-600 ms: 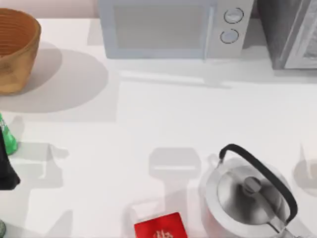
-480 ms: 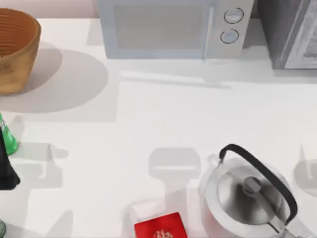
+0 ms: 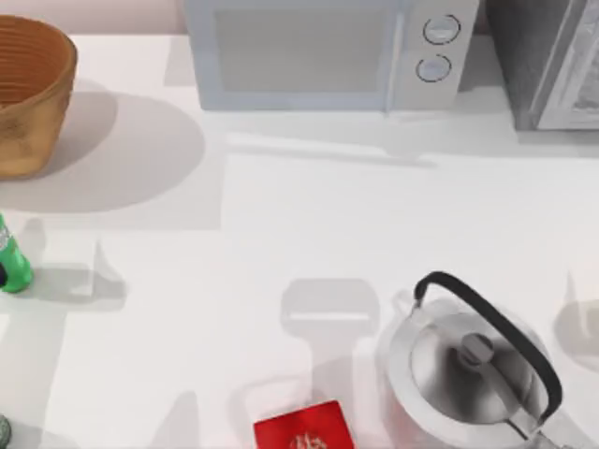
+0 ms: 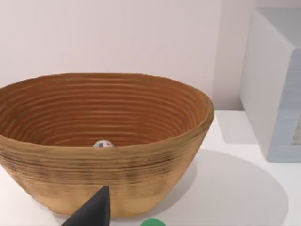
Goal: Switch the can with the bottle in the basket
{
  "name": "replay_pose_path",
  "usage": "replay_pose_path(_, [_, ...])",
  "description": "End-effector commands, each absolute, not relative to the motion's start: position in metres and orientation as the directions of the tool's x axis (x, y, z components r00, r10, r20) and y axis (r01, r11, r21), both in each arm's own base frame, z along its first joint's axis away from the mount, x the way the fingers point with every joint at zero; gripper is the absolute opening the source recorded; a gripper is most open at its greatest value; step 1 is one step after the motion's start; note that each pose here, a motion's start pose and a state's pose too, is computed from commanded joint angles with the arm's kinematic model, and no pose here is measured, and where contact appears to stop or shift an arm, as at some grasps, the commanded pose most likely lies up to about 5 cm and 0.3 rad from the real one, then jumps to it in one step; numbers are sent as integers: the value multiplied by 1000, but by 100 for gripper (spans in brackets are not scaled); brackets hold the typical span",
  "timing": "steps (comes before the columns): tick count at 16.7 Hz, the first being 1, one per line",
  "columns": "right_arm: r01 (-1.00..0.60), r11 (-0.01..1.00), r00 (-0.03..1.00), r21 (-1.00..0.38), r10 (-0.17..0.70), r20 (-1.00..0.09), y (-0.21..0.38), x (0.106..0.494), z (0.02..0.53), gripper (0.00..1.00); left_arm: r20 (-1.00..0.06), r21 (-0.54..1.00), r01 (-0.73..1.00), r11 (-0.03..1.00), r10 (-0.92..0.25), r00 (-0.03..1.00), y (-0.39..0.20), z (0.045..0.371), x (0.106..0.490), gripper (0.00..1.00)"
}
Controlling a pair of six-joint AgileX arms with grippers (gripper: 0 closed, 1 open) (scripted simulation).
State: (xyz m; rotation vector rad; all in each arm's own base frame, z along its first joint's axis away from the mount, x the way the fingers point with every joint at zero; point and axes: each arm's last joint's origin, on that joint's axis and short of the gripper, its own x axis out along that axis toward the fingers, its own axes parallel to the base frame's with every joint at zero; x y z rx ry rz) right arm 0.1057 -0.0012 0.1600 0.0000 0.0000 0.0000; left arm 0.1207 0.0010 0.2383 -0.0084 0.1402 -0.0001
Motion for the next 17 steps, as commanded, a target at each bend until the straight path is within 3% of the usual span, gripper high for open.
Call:
replay_pose_path(5, [0,1000,1000,0,0,0,-1,106,160,100,-389,-18,-1,1000,-6,921,7,312,191,100])
replay_pose_path(8, [0,1000,1000,0,0,0,-1,106,160,100,-575,-28,-7,1000,-11,818,16,325,262,100])
replay_pose_path(13, [0,1000,1000,0,0,0,-1,106,160,100,-839,-43,-18,999,-27,543,39,281,385,100])
replay_pose_path(17, [0,1000,1000,0,0,0,-1,106,160,100,-939,-53,-17,998,-44,342,61,231,445,100])
